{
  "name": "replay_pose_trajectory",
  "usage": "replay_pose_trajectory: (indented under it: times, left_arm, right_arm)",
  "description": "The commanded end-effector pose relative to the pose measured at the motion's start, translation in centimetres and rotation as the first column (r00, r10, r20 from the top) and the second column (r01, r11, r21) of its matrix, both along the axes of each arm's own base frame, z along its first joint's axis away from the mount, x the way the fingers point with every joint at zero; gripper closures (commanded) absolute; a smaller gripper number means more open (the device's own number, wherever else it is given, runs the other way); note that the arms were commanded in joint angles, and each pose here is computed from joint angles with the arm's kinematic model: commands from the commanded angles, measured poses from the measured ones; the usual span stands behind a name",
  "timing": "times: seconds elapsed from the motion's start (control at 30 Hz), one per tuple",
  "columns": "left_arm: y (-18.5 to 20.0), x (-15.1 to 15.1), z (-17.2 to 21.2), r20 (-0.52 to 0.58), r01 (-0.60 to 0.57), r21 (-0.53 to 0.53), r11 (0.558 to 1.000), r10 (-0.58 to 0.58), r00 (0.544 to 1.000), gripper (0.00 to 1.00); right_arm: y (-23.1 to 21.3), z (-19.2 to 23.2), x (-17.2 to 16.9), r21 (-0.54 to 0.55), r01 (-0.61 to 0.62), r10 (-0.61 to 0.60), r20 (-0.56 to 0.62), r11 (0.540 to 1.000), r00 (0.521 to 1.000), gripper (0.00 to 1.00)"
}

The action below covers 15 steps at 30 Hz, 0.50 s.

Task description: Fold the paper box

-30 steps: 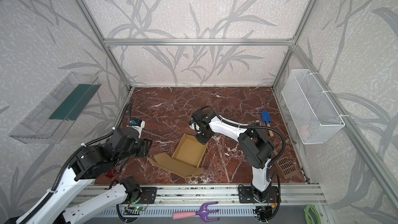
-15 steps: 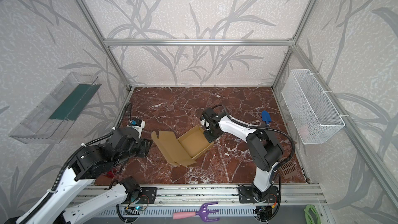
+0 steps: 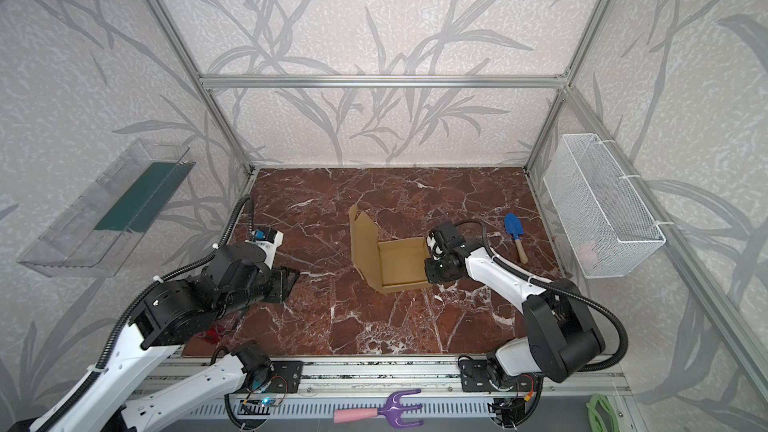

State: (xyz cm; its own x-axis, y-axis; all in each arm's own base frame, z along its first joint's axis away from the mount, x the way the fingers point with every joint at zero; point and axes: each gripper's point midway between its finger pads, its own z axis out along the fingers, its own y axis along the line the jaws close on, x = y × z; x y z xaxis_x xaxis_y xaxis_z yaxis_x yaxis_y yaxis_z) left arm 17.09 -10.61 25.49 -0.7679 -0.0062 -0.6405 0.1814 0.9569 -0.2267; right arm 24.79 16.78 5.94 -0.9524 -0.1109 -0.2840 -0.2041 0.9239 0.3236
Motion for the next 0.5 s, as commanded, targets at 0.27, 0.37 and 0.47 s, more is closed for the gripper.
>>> replay_pose_trajectory:
  times: [0.27, 0.37, 0.47]
  left_arm:
    - [-1.0, 0.0, 0.1, 0.005, 0.02, -0.067, 0.998, -0.02, 1.0, 0.56]
    - [-1.0, 0.2, 0.0, 0.014, 0.013, -0.071, 0.997, -0.012, 1.0, 0.56]
    - [-1.1, 0.3, -0.3, 0.018, 0.007, -0.078, 0.997, -0.006, 1.0, 0.56]
  right_arm:
    - [6.8, 2.5, -4.0, 0.359, -0.016, 0.018, -0.003, 0.933, 1.0, 0.74]
    - [9.7, 3.5, -5.4, 0.393, -0.049, 0.046, 0.017, 0.918, 0.999, 0.72]
    - [12.5, 4.3, -6.6, 0.425, -0.087, 0.069, 0.057, 0.901, 0.996, 0.7]
